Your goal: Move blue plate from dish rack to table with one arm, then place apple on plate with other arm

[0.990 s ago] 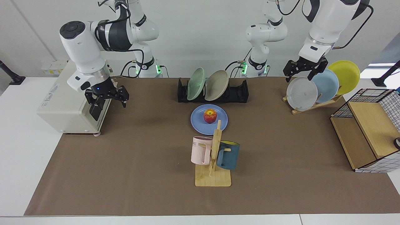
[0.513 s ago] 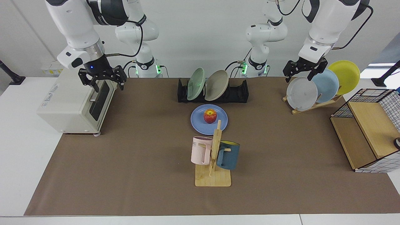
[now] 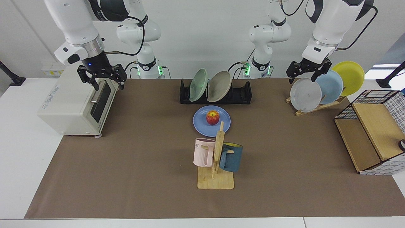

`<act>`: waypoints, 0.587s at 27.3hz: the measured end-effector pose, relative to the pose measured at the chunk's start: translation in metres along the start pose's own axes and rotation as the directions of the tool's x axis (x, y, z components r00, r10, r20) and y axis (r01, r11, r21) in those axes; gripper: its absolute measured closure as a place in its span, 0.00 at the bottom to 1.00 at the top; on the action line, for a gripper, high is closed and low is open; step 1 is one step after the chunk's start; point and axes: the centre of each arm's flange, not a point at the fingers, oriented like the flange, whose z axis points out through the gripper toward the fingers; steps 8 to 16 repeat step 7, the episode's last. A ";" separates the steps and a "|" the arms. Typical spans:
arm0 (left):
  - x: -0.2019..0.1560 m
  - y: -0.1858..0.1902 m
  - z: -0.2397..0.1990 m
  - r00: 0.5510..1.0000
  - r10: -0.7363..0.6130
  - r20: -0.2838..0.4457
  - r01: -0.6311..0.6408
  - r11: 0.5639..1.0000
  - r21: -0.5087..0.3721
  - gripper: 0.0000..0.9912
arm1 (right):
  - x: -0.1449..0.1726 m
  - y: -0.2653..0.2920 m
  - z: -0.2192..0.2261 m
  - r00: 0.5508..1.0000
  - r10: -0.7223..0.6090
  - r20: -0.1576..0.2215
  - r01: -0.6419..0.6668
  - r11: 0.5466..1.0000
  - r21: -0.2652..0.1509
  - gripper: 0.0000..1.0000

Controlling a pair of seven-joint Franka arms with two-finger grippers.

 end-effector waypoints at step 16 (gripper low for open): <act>0.000 0.000 0.000 1.000 0.000 0.000 0.000 1.000 0.000 0.00 | -0.001 0.001 0.006 0.999 0.052 0.012 -0.052 0.999 -0.001 0.00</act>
